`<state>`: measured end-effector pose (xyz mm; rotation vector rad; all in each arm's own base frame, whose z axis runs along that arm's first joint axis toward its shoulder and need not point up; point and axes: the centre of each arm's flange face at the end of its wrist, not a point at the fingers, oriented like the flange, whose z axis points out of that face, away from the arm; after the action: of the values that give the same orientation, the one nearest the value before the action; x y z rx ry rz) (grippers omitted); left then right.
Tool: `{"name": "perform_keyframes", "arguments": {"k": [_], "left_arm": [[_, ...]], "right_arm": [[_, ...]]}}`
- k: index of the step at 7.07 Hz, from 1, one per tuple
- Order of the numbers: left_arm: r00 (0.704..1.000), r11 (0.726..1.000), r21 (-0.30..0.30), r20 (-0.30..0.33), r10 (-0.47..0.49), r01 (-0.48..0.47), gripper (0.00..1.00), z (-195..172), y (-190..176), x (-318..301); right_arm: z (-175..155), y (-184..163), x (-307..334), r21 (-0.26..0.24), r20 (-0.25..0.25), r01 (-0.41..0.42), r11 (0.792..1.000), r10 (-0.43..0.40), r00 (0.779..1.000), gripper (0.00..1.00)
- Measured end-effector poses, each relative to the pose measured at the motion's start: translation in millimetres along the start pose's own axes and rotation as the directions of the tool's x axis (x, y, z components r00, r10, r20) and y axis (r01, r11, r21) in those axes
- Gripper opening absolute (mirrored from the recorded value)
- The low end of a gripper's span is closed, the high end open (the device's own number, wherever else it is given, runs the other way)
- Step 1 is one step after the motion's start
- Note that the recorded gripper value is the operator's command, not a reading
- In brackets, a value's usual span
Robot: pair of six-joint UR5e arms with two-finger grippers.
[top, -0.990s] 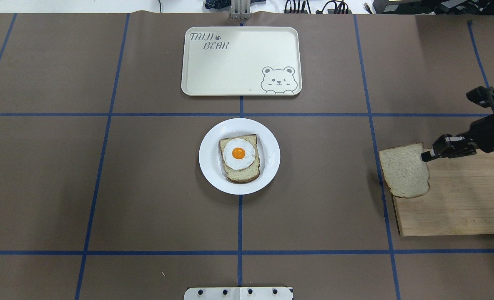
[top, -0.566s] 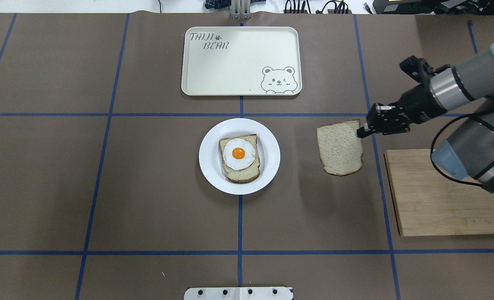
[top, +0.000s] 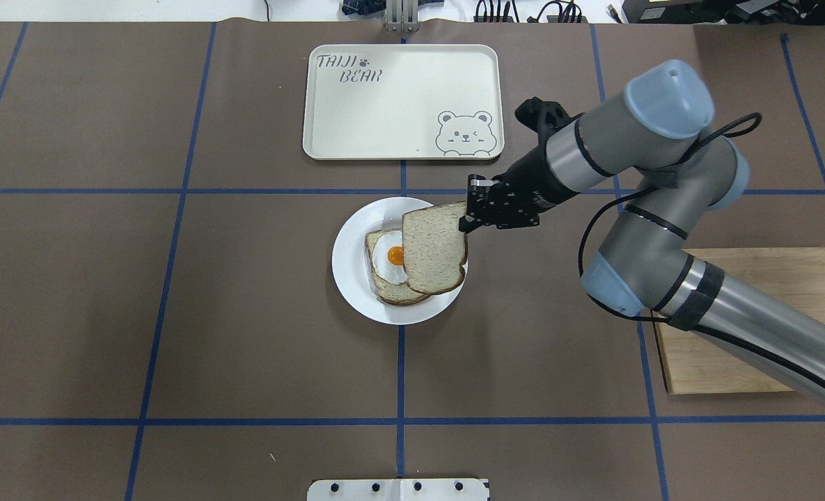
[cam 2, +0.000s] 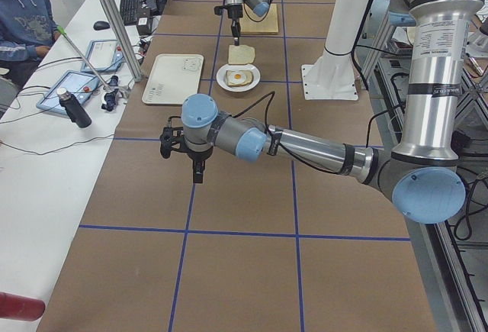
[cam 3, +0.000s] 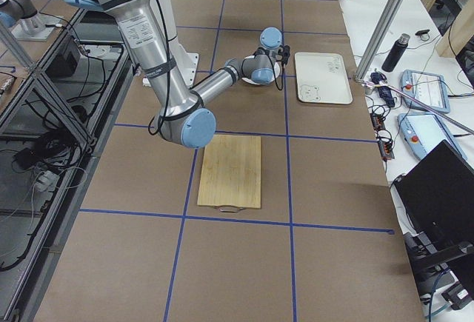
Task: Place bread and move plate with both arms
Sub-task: 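Lift the bread slice with the right gripper and carry it over the plate, then lower the bread slice onto the egg toast with the right gripper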
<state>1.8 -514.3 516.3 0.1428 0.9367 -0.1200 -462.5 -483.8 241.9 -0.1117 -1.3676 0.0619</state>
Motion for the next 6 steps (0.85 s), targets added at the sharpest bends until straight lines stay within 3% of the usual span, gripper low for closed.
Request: {"name": "perform_keyframes", "arguments": {"k": [3, 6], "left_arm": [[1.0, 1.0, 0.006, -0.003, 0.006, -0.006, 0.99, -3, 0, 4], [1.0, 1.0, 0.007, -0.004, 0.007, -0.007, 0.99, -4, 0, 5]], "right_arm": [[34, -9, -5, -0.018, -0.031, 0.109, 0.994, -0.11, 0.993, 0.0], [57, -1, 0, -0.033, -0.047, 0.153, 0.988, -0.154, 0.987, 0.0]]}}
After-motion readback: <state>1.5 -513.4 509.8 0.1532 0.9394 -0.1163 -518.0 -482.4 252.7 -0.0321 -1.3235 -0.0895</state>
